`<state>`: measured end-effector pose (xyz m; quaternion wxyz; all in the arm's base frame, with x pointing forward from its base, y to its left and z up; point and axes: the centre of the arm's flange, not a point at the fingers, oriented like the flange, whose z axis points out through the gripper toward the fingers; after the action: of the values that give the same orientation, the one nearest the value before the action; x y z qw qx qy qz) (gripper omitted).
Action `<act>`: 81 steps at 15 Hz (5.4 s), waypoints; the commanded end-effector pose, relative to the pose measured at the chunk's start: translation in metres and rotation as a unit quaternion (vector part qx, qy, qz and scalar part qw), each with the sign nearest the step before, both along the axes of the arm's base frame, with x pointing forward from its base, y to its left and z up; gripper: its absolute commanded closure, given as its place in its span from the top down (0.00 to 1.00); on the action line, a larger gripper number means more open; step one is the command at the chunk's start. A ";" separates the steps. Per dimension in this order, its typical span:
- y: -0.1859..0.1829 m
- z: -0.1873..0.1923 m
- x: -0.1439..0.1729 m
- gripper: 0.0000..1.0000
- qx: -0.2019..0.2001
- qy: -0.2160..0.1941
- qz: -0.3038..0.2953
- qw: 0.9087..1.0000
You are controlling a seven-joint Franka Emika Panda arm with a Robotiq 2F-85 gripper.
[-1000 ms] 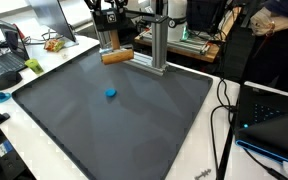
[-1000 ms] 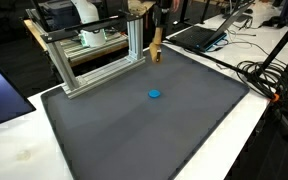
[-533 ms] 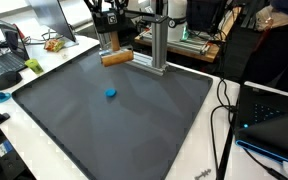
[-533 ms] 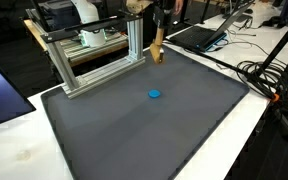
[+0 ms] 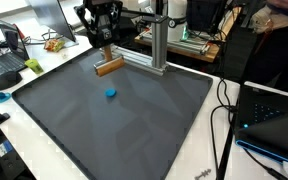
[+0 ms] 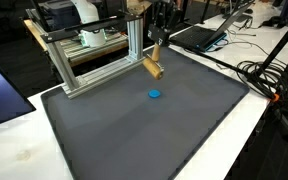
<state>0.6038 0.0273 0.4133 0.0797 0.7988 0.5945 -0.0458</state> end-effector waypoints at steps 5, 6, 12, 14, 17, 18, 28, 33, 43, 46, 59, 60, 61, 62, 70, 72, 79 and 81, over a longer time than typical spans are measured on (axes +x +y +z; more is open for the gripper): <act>-0.021 -0.052 0.032 0.22 0.010 -0.019 0.095 0.995; -0.024 -0.057 0.034 0.22 0.013 -0.019 0.103 0.994; -0.033 -0.081 0.033 0.22 0.029 -0.007 0.132 0.991; -0.032 -0.087 0.032 0.22 0.034 -0.002 0.135 0.990; -0.027 -0.096 0.032 0.22 0.047 0.006 0.138 0.989; -0.025 -0.100 0.031 0.22 0.049 0.008 0.137 0.989; -0.028 -0.119 0.027 0.22 0.029 0.013 0.116 0.993; -0.037 -0.122 0.026 0.22 0.000 0.019 0.114 0.993; -0.006 -0.116 0.029 0.22 0.033 0.020 0.138 0.990; 0.000 -0.118 0.029 0.22 0.033 0.020 0.141 0.989; -0.006 -0.111 0.024 0.22 0.030 0.026 0.121 0.992; -0.007 -0.103 0.023 0.22 0.027 0.024 0.118 0.992; -0.010 -0.098 0.024 0.22 0.020 0.017 0.115 0.993; -0.012 -0.095 0.024 0.22 0.015 0.014 0.112 0.993; -0.030 -0.113 0.027 0.22 0.012 0.034 0.095 0.995; -0.023 -0.114 0.027 0.22 0.015 0.035 0.101 0.994; -0.002 -0.114 0.028 0.22 0.021 0.037 0.113 0.993; 0.002 -0.115 0.028 0.22 0.022 0.037 0.116 0.992</act>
<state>0.6328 0.0161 0.3102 0.0610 0.7262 0.6834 -0.0436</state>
